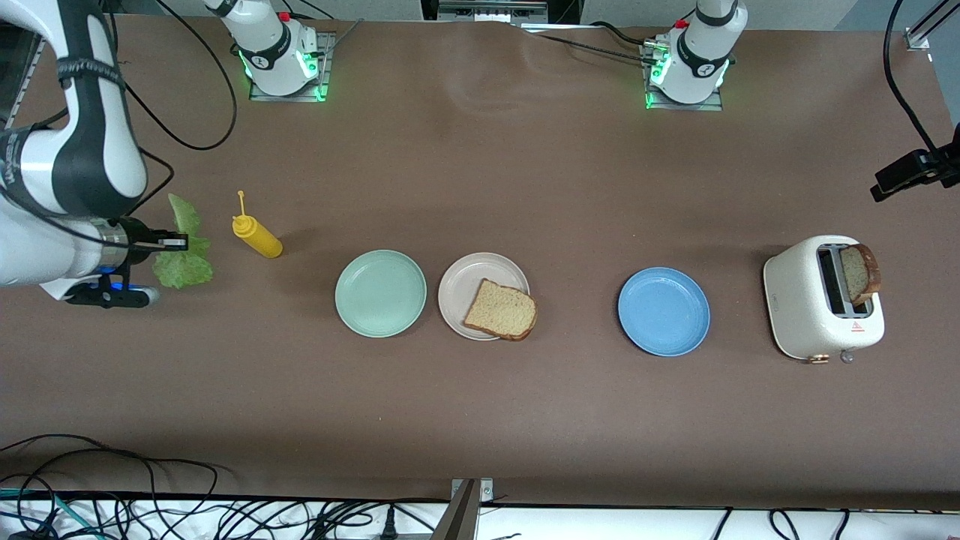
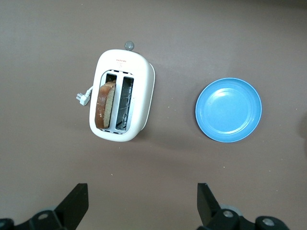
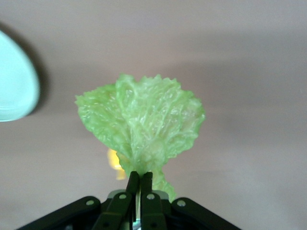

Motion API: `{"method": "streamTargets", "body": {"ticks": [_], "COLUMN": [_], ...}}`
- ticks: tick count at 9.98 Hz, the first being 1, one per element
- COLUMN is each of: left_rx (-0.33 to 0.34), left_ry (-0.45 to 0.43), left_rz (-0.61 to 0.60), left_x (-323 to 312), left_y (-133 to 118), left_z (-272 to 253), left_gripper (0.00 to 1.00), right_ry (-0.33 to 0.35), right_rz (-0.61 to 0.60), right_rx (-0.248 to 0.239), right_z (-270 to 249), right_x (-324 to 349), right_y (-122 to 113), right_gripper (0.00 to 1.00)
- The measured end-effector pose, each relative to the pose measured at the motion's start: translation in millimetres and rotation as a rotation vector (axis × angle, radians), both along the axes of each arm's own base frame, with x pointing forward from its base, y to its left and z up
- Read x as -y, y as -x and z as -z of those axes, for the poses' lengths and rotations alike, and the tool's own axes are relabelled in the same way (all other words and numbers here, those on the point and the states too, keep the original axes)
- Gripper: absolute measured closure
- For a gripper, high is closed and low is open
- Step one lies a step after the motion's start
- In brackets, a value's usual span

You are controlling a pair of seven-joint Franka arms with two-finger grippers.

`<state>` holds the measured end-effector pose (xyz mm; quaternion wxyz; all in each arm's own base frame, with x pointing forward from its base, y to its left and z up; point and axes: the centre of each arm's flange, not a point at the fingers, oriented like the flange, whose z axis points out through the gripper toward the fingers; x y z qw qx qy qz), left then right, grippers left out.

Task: Make sandwich on beige plate with both arms
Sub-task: 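Carry the lettuce with the right gripper onto the bread on the beige plate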

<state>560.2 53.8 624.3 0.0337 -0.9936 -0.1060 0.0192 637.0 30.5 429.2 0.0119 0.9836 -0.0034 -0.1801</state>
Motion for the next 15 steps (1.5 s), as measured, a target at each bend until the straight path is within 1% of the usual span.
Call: {"method": "streamTargets", "body": {"ticks": [2, 3, 5, 6, 7, 9, 11, 12, 13, 14, 15], "left_rx": [0.000, 0.000, -0.001, -0.001, 0.000, 0.000, -0.001, -0.001, -0.001, -0.001, -0.001], "left_ry": [0.000, 0.000, 0.000, 0.000, 0.000, 0.000, 0.000, 0.000, 0.000, 0.000, 0.000], "left_rz": [-0.001, -0.001, -0.001, -0.001, -0.001, -0.001, -0.001, 0.000, -0.001, -0.001, -0.001], "left_x": [-0.3, -0.3, -0.4, -0.3, -0.4, -0.3, -0.3, -0.1, -0.2, -0.3, -0.3], "left_y": [0.0, 0.0, 0.0, 0.1, 0.0, 0.0, 0.0, -0.1, -0.1, -0.1, 0.0], "left_z": [0.0, 0.1, 0.2, 0.0, -0.1, -0.2, -0.1, -0.1, 0.0, -0.1, -0.2], "left_gripper": [0.00, 0.00, 0.00, 0.00, 0.00, 0.00, 0.00, 0.00, 0.00, 0.00, 0.00], "right_ry": [-0.047, -0.081, -0.157, -0.194, -0.228, -0.291, -0.353, -0.389, -0.424, -0.453, -0.471], "right_rz": [-0.080, -0.129, -0.212, -0.253, -0.279, -0.290, -0.295, -0.295, -0.297, -0.301, -0.305], "right_rx": [0.070, 0.114, 0.244, 0.313, 0.372, 0.463, 0.555, 0.609, 0.656, 0.687, 0.700], "right_z": [-32.5, -41.0, -41.3, -31.3, -16.2, 17.8, 50.3, 68.6, 88.3, 108.2, 125.2], "right_x": [-53.7, -85.4, -159.3, -200.8, -239.6, -292.4, -326.3, -343.3, -362.0, -380.0, -392.0], "right_y": [-4.7, -5.7, -10.9, -13.7, -15.0, -18.4, -23.2, -24.4, -22.3, -17.2, -12.5], "right_gripper": [0.95, 0.95, 0.95, 0.95, 0.95, 0.95, 0.95, 0.95, 0.95, 0.95, 0.95]}}
